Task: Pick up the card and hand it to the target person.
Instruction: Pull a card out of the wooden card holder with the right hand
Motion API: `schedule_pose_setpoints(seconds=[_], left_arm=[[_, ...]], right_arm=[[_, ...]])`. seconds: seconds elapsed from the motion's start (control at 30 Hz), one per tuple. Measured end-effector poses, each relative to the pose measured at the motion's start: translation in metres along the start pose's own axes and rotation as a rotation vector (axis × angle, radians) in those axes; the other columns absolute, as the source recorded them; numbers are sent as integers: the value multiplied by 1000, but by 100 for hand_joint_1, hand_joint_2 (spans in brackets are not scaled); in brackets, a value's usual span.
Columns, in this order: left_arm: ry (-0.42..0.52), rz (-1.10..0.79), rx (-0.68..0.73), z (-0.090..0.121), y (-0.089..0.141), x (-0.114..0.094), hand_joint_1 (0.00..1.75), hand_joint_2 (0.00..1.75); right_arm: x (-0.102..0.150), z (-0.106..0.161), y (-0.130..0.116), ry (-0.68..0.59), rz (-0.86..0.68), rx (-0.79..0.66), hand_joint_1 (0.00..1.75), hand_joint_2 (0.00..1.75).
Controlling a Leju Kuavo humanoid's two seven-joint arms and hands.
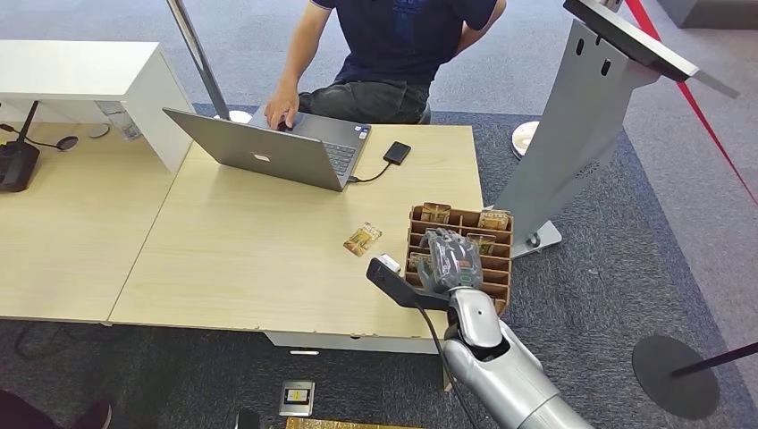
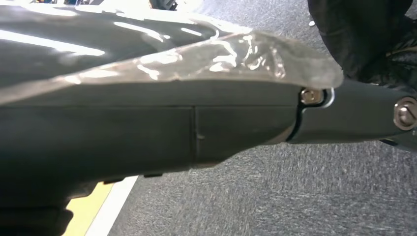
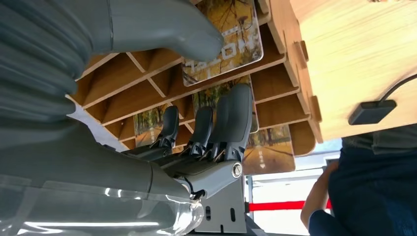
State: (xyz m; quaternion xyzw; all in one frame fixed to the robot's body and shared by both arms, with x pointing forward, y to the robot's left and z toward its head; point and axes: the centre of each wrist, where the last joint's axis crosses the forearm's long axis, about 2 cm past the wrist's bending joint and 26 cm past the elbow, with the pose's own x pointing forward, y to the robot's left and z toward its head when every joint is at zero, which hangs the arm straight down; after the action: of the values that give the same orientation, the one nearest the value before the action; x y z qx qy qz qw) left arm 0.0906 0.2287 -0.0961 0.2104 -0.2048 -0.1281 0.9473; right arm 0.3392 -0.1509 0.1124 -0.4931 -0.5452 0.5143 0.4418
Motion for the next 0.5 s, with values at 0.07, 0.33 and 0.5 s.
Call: schedule_pose_setpoints(seconds=[0.07, 0.33, 0.5], left_arm=[[0, 0, 0, 0, 0, 0, 0, 0], [0, 0, 0, 0, 0, 0, 0, 0], [0, 0, 0, 0, 0, 0, 0, 0]], right_arm=[[0, 0, 0, 0, 0, -1, 150, 175], [0, 0, -1, -1, -1, -4, 150, 175], [0, 0, -1, -1, -1, -5, 150, 175]])
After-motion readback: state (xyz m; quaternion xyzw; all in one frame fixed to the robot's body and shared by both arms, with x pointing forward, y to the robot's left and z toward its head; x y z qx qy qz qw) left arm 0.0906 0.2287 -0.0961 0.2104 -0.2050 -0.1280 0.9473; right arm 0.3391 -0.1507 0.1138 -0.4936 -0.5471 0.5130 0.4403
